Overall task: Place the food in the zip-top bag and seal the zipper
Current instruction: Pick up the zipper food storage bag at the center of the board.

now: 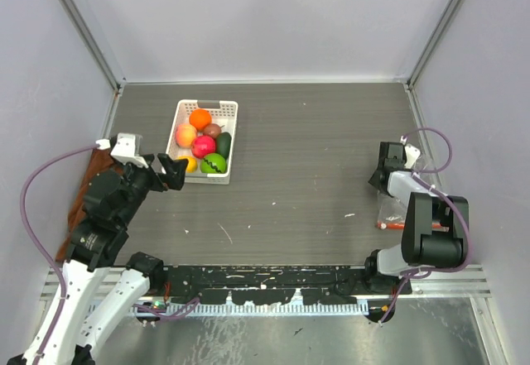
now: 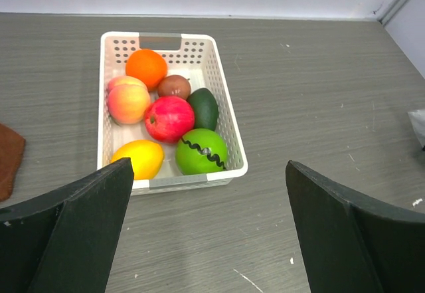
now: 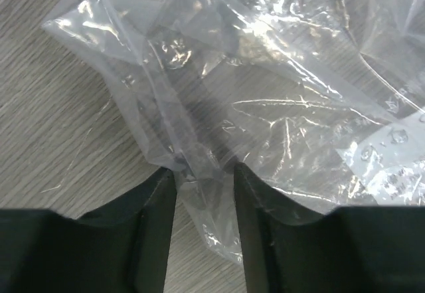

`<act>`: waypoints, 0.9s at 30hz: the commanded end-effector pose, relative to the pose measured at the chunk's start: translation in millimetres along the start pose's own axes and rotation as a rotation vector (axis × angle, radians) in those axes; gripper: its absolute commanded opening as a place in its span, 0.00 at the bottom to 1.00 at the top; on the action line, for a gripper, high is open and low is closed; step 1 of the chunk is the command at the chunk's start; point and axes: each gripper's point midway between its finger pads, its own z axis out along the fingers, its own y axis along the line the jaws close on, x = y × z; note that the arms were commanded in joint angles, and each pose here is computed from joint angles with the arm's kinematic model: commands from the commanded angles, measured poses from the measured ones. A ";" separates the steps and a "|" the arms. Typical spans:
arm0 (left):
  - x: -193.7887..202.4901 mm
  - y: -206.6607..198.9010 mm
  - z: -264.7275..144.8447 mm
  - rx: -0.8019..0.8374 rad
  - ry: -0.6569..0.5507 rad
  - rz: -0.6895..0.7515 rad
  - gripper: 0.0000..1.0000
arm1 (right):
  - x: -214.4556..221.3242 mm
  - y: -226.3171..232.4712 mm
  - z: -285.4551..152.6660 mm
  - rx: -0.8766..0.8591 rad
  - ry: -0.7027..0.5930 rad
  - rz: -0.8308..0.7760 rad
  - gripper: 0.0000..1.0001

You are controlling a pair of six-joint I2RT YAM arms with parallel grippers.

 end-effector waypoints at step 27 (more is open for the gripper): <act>58.4 -114.9 52.5 0.424 0.378 -0.416 0.98 | -17.9 199.0 -198.9 -0.930 -0.070 0.156 0.00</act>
